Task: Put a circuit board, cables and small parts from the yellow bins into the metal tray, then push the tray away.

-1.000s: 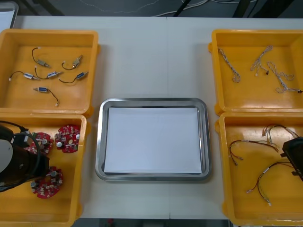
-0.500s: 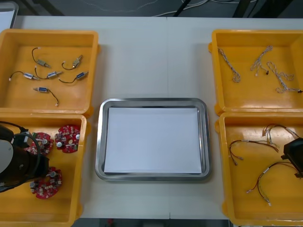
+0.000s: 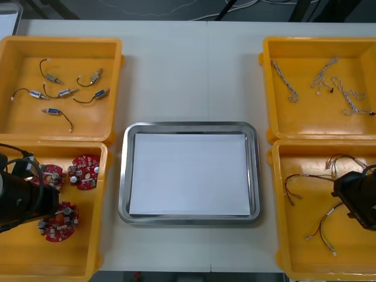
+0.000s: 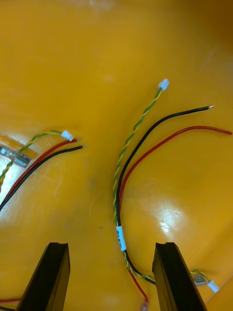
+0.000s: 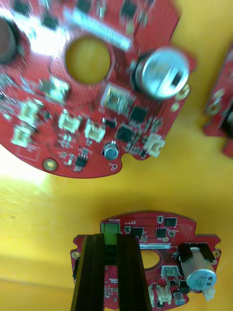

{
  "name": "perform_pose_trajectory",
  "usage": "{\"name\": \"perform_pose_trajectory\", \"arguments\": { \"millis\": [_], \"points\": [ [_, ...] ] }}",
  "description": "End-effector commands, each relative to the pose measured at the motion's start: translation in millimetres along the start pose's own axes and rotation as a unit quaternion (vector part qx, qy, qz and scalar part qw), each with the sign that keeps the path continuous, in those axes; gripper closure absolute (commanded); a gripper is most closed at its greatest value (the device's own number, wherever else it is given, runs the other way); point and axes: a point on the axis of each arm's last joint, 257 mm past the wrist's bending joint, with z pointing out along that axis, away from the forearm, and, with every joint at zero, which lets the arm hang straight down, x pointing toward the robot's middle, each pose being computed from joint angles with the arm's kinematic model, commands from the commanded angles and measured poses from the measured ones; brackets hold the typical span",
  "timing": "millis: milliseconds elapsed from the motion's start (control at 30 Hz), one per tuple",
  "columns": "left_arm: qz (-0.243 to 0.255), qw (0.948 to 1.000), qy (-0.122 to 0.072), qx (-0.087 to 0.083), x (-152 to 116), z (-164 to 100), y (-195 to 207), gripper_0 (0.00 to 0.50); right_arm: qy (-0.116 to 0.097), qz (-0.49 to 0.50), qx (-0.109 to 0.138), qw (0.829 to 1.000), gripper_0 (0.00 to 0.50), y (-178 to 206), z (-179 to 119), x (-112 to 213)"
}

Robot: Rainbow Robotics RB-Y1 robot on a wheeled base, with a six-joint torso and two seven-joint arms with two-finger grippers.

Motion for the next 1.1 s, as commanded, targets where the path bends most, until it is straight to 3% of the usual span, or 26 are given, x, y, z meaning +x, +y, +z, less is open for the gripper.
{"name": "perform_pose_trajectory", "arguments": {
  "millis": [33,200,367,600,733,900,1100],
  "points": [
    [0.083,0.995,-0.054,-0.012,-38.5,-39.0,2.3,0.5,0.002,-0.028,-0.023,0.999,0.0,17.4,-3.3,9.7],
    [0.092,0.9926,-0.078,-0.013,-52.4,-57.3,1.2,0.5,0.01,-0.03,-0.02,0.999,0.0,14.7,9.1,11.1],
    [0.103,0.9908,-0.087,0.001,-61.2,-71.9,-4.3,0.5,0.008,-0.034,-0.022,0.999,0.001,14.1,18.8,13.8],
    [0.126,0.9878,-0.087,-0.026,-66.5,-98.6,-1.6,0.5,0.015,-0.038,-0.017,0.999,0.0,8.7,24.5,23.3],
    [0.138,0.9859,-0.09,-0.029,-69.5,-111.7,-9.3,0.5,0.014,-0.04,-0.016,0.999,0.0,6.1,27.8,26.1],
    [0.158,0.9801,-0.12,0.002,-84.0,-131.7,-40.2,0.5,0.015,-0.039,-0.018,0.999,0.001,2.7,31.5,29.4],
    [0.176,0.9748,-0.135,0.021,-86.6,-141.5,-69.7,0.5,0.013,-0.041,-0.014,0.999,0.0,-1.0,33.2,30.4]
  ]
}}
